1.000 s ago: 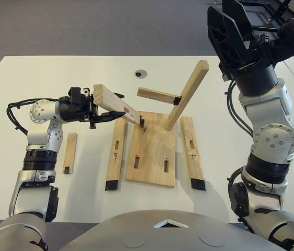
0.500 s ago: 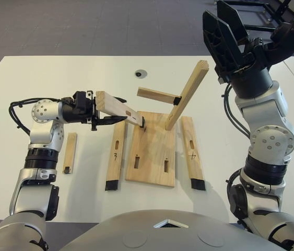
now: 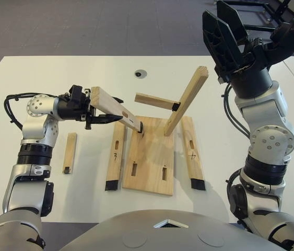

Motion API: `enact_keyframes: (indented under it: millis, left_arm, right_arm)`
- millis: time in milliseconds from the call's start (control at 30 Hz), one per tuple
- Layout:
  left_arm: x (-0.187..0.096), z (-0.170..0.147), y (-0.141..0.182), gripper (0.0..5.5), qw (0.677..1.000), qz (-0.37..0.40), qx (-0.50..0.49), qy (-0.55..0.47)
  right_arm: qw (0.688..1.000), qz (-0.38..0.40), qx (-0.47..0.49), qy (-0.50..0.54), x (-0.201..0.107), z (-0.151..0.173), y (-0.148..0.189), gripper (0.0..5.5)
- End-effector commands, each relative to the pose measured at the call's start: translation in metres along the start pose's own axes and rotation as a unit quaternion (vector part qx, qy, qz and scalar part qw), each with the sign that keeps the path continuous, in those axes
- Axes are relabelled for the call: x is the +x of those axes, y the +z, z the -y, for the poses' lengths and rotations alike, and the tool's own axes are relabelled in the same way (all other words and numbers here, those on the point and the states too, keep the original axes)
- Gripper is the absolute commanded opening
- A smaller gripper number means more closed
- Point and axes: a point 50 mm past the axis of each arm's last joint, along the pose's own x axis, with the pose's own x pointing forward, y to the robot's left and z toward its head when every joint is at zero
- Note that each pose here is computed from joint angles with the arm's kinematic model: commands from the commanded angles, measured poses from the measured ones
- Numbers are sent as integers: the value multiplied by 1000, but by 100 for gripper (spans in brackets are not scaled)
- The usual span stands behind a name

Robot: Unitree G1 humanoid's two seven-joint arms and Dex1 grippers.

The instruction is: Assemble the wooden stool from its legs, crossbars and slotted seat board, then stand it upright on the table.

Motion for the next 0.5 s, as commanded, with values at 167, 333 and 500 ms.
enact_keyframes:
  millis: [167, 333, 500]
  left_arm:
    - [-9, 9, -3, 210, 995, -36, -90, -30]
    - [-11, 10, -5, 210, 988, -64, -133, -38]
    - [-7, 18, -11, 210, 986, -81, -135, -54]
  right_arm:
    - [1000, -6, -9, -7, 0, 3, 2, 539]
    - [1000, -11, -10, -10, 0, 4, 0, 539]
    - [1000, -12, -12, -10, 0, 5, 0, 539]
